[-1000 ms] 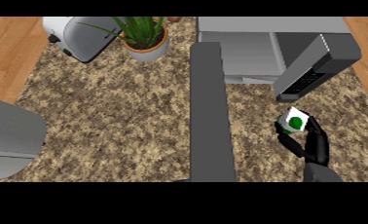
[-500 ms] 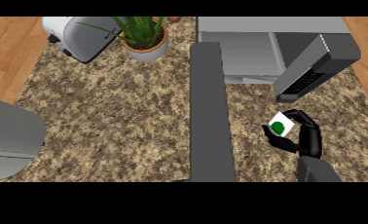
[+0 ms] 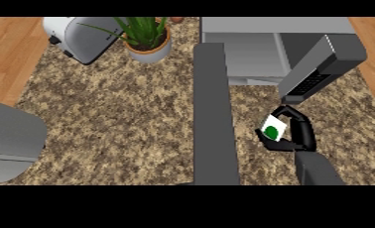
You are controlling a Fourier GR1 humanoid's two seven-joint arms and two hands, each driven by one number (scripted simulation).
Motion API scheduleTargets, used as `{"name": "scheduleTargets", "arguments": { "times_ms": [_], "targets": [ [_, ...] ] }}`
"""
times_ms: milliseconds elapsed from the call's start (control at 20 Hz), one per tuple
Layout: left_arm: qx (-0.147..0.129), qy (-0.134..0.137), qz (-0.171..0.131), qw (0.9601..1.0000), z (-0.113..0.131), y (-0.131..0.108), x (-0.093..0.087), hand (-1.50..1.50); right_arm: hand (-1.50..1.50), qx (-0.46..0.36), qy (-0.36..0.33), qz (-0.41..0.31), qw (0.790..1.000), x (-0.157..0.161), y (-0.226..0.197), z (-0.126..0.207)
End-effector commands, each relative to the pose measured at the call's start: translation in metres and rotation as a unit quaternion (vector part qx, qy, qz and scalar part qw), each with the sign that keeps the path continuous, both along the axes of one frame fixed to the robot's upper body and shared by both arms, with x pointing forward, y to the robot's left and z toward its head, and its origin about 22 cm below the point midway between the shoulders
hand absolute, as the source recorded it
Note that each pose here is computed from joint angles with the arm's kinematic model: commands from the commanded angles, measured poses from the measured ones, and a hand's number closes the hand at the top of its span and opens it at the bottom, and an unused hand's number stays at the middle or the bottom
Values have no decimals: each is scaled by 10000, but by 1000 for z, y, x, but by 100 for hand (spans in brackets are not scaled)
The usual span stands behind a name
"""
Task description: Pick up the milk, place it into the microwave and close the microwave
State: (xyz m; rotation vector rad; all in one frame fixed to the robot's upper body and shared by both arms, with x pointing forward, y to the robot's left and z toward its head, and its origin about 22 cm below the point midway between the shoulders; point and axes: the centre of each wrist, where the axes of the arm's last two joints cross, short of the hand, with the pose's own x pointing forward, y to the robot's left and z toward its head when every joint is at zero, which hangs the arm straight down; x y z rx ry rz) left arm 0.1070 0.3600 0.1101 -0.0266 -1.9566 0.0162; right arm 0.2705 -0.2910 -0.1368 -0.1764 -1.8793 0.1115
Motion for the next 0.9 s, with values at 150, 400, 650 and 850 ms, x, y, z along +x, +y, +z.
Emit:
{"name": "scheduleTargets", "arguments": {
  "times_ms": [150, 400, 650, 850],
  "targets": [
    [24, -53, 75, 10000, -4, -3, -1, -150, 150, 276, -492, 841, 9949, 25, 25, 32],
    [43, 30, 126, 9999, 5, 26, -5, -150, 150, 141, -542, 617, 9965, 12, 61, 54],
    [-6, 119, 98, 9999, -5, 14, 9, -150, 150, 10, -529, 420, 9977, 46, 91, 97],
    [15, 123, 66, 9999, -14, 31, -3, -150, 150, -325, -576, 372, 9971, 62, 96, 112]
  ]
}}
